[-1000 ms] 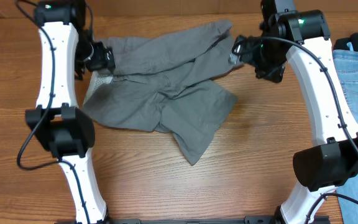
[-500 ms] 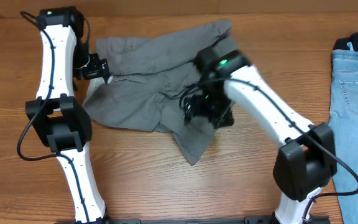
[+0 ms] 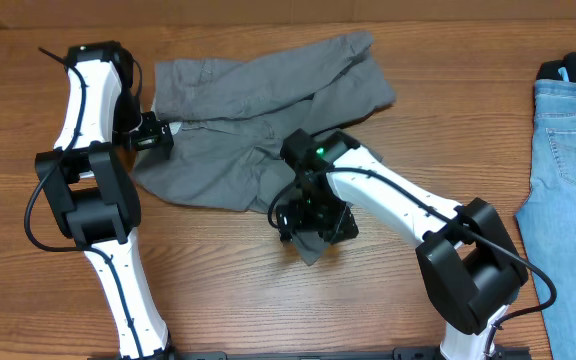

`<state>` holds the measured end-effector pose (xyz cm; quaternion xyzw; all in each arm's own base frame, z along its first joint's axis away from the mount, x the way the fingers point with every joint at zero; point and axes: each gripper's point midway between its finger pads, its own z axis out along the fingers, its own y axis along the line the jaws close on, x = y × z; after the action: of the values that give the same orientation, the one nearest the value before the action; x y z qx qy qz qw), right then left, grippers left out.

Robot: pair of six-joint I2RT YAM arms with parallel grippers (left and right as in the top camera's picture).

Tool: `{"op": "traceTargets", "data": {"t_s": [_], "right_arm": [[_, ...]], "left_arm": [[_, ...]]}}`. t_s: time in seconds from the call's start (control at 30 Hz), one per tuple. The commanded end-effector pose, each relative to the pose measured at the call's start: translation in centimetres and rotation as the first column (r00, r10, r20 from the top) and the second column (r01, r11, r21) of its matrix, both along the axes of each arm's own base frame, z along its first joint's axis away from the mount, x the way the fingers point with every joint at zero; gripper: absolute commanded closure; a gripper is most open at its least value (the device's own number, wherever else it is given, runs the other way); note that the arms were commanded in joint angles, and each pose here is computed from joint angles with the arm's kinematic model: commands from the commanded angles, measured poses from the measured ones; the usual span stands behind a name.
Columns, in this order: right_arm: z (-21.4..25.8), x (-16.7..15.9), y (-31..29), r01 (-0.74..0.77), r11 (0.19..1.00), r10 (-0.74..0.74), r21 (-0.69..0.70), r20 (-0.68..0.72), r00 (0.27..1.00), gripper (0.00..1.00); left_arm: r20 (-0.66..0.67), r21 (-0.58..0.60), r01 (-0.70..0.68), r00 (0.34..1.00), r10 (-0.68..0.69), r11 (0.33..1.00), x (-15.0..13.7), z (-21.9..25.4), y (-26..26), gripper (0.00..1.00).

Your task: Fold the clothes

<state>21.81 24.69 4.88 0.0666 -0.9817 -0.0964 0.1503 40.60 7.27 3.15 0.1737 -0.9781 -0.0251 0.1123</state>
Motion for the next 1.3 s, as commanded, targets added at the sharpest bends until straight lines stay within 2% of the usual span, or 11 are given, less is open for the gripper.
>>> {"op": "traceTargets", "data": {"t_s": [0.0, 0.33, 0.57, 0.63, 0.77, 0.83, 0.9, 1.03, 1.13, 1.17, 1.27], "right_arm": [[-1.2, -0.9, -0.9, 0.003, 1.000, -0.004, -0.022, -0.024, 1.000, 0.02], [-3.2, -1.5, -0.7, -0.013, 1.000, 0.013, 0.016, -0.018, 1.000, 0.04], [-3.8, -2.1, 0.1, -0.148, 0.987, 0.149, 0.068, -0.004, 0.989, 0.06], [-4.7, -1.9, -0.1, -0.187, 0.982, 0.186, 0.040, 0.013, 0.982, 0.10], [-6.4, -1.2, -1.6, -0.222, 0.972, 0.226, -0.081, 0.047, 0.973, 0.10], [-6.9, -0.9, -1.6, -0.225, 0.970, 0.230, -0.087, 0.052, 0.972, 0.11], [-7.0, -0.7, -1.6, -0.226, 0.970, 0.232, -0.091, 0.063, 0.971, 0.19], [-7.1, -0.4, -1.7, -0.216, 0.971, 0.224, -0.103, 0.074, 0.972, 0.44], [-7.1, -0.4, -1.7, -0.198, 0.974, 0.207, -0.111, 0.074, 0.976, 0.53], [-7.1, -0.4, -1.8, -0.190, 0.975, 0.200, -0.118, 0.075, 0.977, 0.62], [-7.1, -0.3, -2.0, -0.167, 0.977, 0.179, -0.135, 0.077, 0.981, 0.79]], "left_arm": [[-0.025, 0.002, 0.035, 0.999, -0.035, 0.999, -0.7, -1.6, 0.6, 0.02], [-0.022, 0.002, 0.034, 0.999, -0.034, 0.999, -1.0, -3.3, 0.7, 0.02], [-0.015, 0.003, 0.033, 0.999, -0.033, 0.999, -0.8, -3.4, 0.8, 0.01], [-0.015, 0.003, 0.034, 0.999, -0.034, 0.999, -0.8, -3.4, 0.8, 0.01], [-0.013, 0.004, 0.034, 0.999, -0.034, 0.999, -0.8, -3.4, 0.8, 0.00], [-0.014, 0.003, 0.034, 0.999, -0.034, 0.999, -0.8, -3.4, 0.8, 0.00], [-0.015, 0.003, 0.034, 0.999, -0.034, 0.999, -0.8, -3.3, 0.8, 0.00], [-0.016, 0.003, 0.034, 0.999, -0.034, 0.999, -0.8, -3.3, 0.8, 0.04], [-0.016, 0.003, 0.034, 0.999, -0.034, 0.999, -0.8, -3.3, 0.8, 0.04], [-0.017, 0.003, 0.034, 0.999, -0.034, 0.999, -0.8, -3.3, 0.8, 0.04], [-0.016, 0.003, 0.035, 0.999, -0.035, 0.999, -0.8, -3.3, 0.8, 0.09]]}}
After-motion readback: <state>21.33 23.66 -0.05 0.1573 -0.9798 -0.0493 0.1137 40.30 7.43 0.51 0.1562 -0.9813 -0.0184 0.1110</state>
